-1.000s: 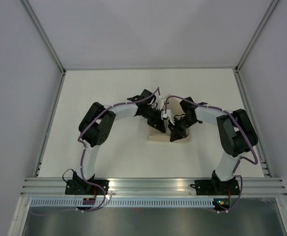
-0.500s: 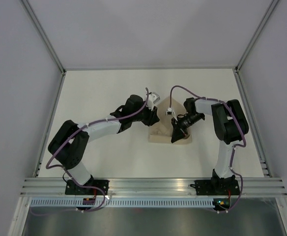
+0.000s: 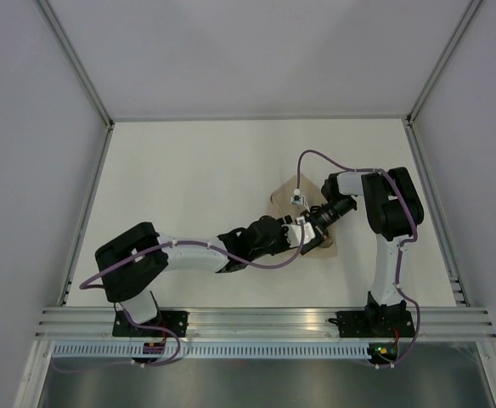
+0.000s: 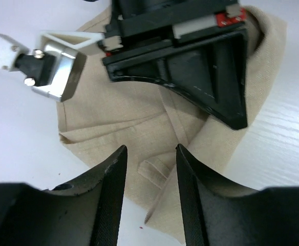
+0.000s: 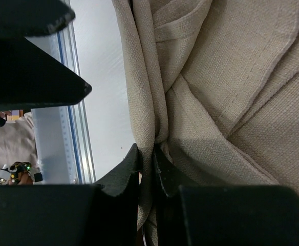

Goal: Fold the napkin, place the utensils inside, and roll it up
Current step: Roll the napkin with the utensil

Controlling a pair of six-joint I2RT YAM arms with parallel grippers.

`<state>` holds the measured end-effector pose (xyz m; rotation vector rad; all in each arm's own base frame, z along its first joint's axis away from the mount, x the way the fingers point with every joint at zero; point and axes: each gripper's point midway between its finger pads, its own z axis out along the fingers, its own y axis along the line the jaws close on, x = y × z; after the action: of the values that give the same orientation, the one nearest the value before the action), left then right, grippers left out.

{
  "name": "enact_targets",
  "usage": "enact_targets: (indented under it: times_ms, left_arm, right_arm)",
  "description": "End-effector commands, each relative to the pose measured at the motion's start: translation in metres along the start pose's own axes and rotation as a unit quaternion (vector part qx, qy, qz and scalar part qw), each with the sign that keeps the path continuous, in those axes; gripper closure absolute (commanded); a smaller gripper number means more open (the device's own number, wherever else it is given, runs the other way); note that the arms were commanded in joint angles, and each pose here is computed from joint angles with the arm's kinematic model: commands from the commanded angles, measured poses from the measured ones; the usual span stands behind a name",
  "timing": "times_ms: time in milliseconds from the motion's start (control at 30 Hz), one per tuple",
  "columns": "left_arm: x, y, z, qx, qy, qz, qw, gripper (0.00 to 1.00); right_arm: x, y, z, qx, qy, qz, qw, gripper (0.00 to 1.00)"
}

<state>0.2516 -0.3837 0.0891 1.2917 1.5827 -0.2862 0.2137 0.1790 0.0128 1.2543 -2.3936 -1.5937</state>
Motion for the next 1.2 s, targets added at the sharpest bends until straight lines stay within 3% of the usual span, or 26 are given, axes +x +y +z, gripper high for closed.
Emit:
enact_targets:
  times_ms: [0, 300, 767, 1167]
  left_arm:
    - [-0.006, -0.006, 0.0, -0.015, -0.011, 0.081, 0.997, 0.51]
    - [0.003, -0.055, -0.002, 0.042, -0.008, 0.152, 0.987, 0.41]
    - [0.035, -0.073, 0.021, 0.062, 0.022, 0.194, 0.979, 0.4]
    - [0.076, -0.1, 0.021, 0.161, 0.084, 0.17, 0.968, 0.58]
  right_arm:
    - [0.025, -0.041, 0.0, 0.047, 0.059, -0.052, 0.996, 0.88]
    - [0.024, -0.041, 0.0, 0.044, 0.054, -0.046, 0.997, 0.89]
    - [0.025, -0.041, 0.0, 0.039, 0.053, -0.043, 0.997, 0.89]
    - [0.026, -0.039, 0.0, 0.033, 0.055, -0.038, 0.997, 0.9]
